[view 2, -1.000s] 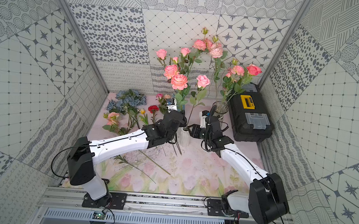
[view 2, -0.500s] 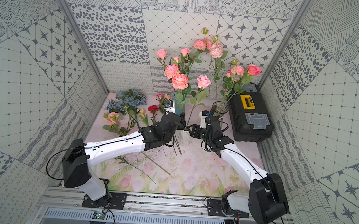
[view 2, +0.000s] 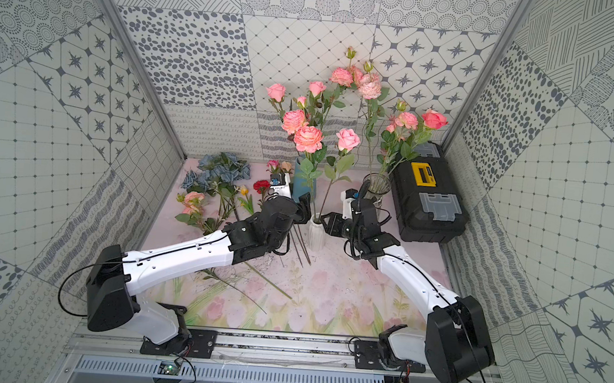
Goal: Place the pink flowers into the vase
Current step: Place the flower in the vase, then pick up the flower at the center of the board.
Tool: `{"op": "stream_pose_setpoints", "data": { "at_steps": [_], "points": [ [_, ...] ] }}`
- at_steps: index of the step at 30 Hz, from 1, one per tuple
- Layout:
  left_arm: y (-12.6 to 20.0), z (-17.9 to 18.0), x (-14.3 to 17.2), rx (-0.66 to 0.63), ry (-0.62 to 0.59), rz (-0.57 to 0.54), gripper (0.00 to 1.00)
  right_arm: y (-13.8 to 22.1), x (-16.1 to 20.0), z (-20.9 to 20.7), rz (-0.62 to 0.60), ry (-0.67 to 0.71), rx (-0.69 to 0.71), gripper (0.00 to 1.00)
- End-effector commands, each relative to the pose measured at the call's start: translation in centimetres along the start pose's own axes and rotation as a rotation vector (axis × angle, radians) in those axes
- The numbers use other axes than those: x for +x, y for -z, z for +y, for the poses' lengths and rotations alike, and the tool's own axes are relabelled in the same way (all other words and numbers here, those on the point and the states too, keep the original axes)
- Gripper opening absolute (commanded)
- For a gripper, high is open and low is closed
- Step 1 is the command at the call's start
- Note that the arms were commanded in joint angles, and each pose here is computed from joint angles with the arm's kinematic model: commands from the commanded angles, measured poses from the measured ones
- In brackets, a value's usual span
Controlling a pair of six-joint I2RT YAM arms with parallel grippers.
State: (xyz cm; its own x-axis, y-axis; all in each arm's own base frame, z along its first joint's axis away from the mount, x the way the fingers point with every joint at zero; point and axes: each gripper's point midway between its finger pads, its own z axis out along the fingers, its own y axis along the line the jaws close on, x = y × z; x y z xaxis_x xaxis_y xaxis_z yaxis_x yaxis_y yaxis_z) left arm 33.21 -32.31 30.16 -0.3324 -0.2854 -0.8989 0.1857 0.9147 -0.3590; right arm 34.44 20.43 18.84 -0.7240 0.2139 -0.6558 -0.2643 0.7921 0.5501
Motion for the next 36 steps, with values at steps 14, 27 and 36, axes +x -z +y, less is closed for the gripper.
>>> {"op": "stream_pose_setpoints", "data": {
  "at_steps": [14,27,36],
  "points": [
    [2.2,1.9,-3.5,-0.066,0.009,-0.109,0.67,2.2,-1.9,2.6,-0.060,0.041,-0.063,0.45],
    [3.7,10.8,-4.4,-0.311,0.059,-0.027,0.66,5.9,-3.2,4.3,-0.131,0.131,-0.036,0.46],
    [7.3,22.1,-2.8,-0.618,0.159,0.118,0.66,10.7,-4.0,6.0,-0.191,0.297,0.013,0.48]
  ]
}}
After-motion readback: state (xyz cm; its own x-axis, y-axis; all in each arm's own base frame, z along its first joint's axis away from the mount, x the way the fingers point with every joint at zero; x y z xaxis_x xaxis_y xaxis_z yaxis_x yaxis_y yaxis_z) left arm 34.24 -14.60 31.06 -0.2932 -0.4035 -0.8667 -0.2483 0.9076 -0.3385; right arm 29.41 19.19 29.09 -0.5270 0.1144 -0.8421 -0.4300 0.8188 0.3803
